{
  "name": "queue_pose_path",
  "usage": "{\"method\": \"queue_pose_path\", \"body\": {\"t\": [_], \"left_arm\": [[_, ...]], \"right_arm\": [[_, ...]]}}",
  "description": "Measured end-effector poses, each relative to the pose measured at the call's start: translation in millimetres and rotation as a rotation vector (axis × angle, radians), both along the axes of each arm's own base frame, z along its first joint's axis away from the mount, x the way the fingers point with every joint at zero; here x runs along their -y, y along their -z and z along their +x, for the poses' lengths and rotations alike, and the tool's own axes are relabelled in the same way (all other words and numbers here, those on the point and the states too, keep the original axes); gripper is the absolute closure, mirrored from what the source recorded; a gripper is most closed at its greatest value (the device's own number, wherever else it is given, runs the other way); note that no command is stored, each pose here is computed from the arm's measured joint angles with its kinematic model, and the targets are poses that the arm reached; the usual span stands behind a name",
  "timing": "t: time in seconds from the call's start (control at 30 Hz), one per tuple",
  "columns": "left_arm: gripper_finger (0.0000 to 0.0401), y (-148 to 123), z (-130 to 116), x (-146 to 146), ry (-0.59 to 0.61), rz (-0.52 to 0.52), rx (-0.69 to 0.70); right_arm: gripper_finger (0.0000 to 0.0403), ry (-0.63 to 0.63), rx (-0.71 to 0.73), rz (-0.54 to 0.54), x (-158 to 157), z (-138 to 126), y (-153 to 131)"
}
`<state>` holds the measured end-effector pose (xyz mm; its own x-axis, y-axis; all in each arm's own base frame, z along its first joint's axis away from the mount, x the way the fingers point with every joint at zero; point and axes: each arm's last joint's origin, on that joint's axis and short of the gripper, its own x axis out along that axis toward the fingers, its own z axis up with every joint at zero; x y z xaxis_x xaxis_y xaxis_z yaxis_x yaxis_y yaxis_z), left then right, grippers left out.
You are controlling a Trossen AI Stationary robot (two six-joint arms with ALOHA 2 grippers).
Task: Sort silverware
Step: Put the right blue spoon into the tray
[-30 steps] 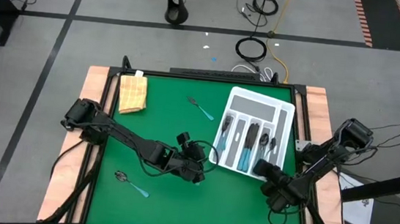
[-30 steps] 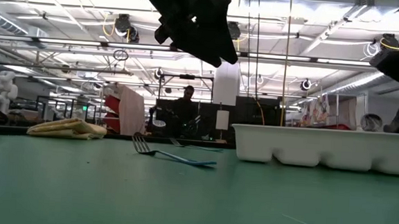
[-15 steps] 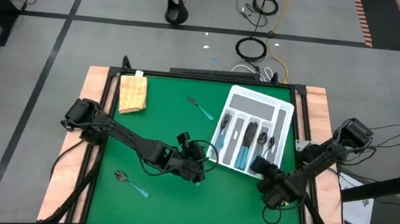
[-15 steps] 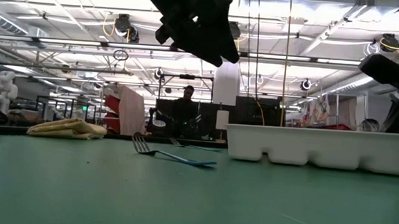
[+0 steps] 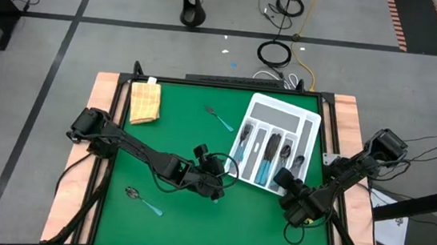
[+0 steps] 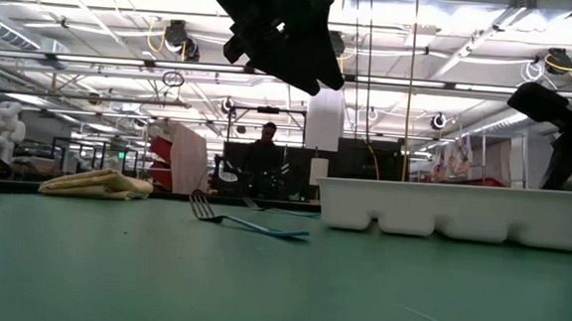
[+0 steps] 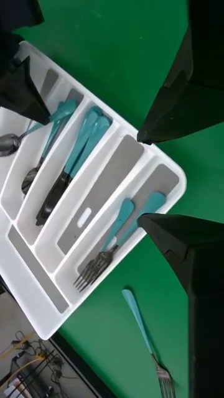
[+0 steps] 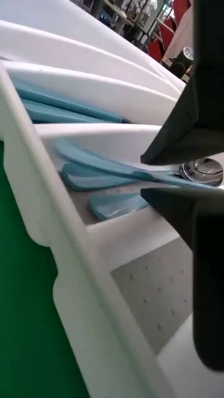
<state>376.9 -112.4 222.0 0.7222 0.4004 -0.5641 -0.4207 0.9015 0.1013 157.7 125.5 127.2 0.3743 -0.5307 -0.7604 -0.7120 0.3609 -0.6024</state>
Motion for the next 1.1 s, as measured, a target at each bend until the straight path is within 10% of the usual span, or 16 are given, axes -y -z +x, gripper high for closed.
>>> {"method": "queue_pose_path", "body": {"t": [0.93,1.1], "left_arm": [[0.0201,-0.7,0.7,0.2,0.0,-0.004,0.011],[0.0201,-1.0,1.0,0.4,0.0,-0.005,0.015]], "right_arm": [[0.0254,0.131,0.08,-0.017,-0.2,5.7,-18.6],[0.0254,0.35,0.224,0.056,-1.9,11.5,-34.8]]}}
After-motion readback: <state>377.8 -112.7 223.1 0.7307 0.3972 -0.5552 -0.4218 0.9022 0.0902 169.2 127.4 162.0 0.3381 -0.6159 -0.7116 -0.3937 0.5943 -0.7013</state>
